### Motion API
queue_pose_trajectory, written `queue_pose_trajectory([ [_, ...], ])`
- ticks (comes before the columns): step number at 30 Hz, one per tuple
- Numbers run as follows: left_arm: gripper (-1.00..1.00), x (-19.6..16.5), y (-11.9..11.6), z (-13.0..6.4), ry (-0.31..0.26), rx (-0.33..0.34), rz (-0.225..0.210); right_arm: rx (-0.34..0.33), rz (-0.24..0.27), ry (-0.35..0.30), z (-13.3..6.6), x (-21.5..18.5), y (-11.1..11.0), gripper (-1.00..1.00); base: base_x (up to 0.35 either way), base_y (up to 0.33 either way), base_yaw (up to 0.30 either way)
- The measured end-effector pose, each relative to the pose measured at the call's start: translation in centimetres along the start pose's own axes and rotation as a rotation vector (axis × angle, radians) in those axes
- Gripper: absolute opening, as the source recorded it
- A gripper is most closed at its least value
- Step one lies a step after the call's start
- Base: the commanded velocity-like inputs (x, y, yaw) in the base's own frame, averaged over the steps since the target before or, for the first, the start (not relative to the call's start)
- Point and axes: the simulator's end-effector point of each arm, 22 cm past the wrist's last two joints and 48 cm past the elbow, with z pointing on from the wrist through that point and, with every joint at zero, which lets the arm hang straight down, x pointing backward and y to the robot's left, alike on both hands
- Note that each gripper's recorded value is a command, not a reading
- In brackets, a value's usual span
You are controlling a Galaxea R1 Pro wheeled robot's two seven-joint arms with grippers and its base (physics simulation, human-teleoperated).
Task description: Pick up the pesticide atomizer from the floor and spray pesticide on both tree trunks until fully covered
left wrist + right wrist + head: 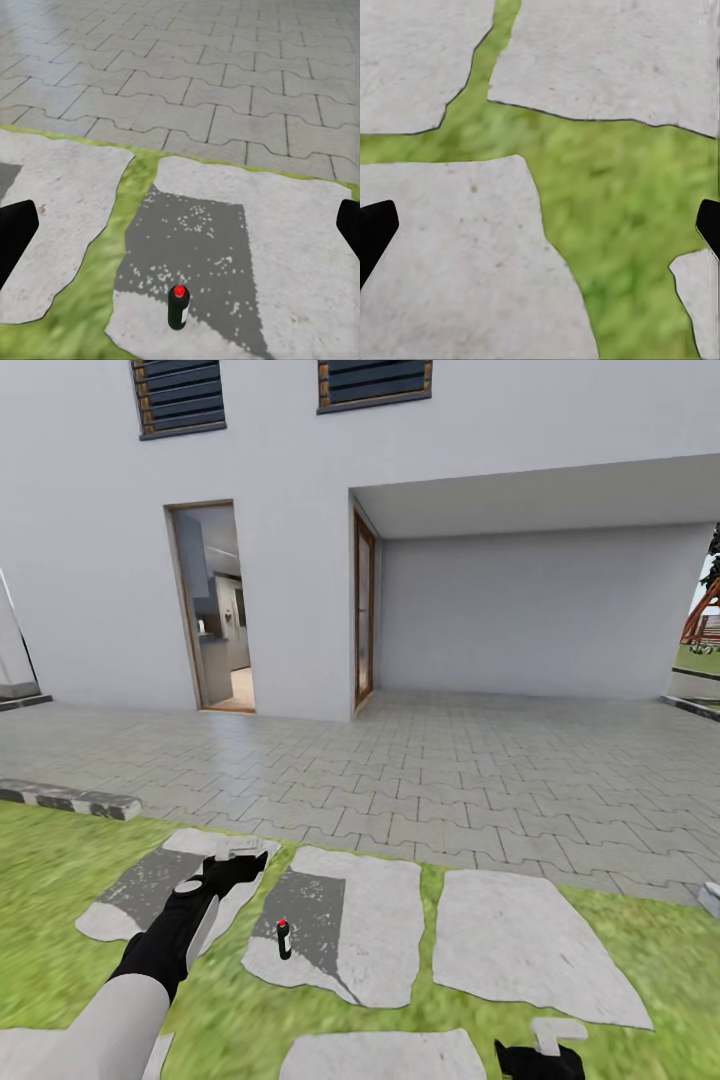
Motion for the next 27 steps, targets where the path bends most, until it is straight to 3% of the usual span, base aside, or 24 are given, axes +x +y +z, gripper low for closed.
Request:
queue_pose_trajectory([
  [19,1.00,0.7,-0.4,0.0,0.013,0.009,-0.004,0.068,0.076,-0.038,-1.1,-3.4,-4.0,1.00,0.303,0.000,0.000],
  [20,1.00,1.0,-0.4,0.1,0.019,0.010,-0.005,0.132,0.131,-0.140,-3.2,-8.5,-7.7,1.00,0.328,0.000,0.000],
  [21,1.00,1.2,-0.5,0.1,0.021,0.010,-0.005,0.135,0.133,-0.186,-4.2,-10.8,-8.0,1.00,0.328,0.000,0.000],
  [27,1.00,1.9,-0.7,0.2,0.035,0.014,-0.003,0.127,0.140,-0.109,-3.9,-9.2,-7.6,1.00,0.147,0.000,0.000],
])
